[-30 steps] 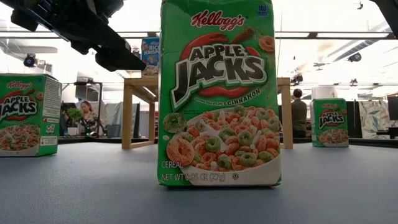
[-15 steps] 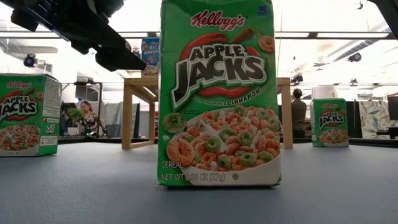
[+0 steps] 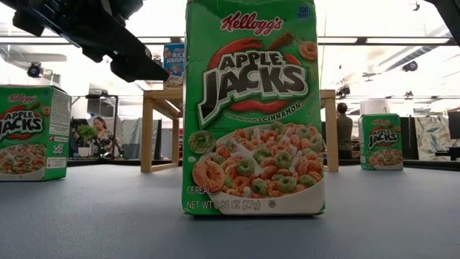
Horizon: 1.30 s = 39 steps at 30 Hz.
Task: Stack cereal on shelf
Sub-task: Put the pink cereal box on the shelf aligned with the other pink cereal boxes
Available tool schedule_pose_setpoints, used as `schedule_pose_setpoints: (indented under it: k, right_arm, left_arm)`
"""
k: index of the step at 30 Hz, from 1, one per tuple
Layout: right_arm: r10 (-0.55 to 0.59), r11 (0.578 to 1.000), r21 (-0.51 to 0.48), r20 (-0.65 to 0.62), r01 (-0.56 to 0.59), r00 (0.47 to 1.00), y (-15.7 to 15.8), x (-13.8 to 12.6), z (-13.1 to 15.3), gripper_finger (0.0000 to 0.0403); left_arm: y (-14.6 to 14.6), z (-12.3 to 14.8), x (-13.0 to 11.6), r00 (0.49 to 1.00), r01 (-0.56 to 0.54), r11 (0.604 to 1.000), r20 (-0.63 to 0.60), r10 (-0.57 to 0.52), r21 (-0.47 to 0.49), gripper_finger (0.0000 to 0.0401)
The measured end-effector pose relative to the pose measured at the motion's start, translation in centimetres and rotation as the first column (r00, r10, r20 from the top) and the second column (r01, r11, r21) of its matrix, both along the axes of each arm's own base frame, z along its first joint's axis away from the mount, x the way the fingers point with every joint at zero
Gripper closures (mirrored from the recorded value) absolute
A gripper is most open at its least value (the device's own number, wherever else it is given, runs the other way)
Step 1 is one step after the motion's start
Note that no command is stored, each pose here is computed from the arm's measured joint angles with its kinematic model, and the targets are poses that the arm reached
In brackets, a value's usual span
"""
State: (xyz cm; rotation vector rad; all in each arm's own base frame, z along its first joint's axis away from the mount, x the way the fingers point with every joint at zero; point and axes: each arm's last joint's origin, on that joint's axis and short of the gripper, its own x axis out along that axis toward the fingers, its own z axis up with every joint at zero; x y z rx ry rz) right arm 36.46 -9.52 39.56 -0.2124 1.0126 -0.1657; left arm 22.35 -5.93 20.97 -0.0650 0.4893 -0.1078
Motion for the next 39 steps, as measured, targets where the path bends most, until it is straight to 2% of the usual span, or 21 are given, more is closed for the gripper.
schedule_pose_setpoints:
  k: [39]
  right_arm:
    - [0.012, 0.999, 0.043, 0.017, -0.013, 1.000, -0.63, -0.12, 0.02, 0.0209]
  left_arm:
    - [0.00, 0.01, 0.00, 1.000, 0.000, 1.000, 0.001, 0.000, -0.001, 0.0047]
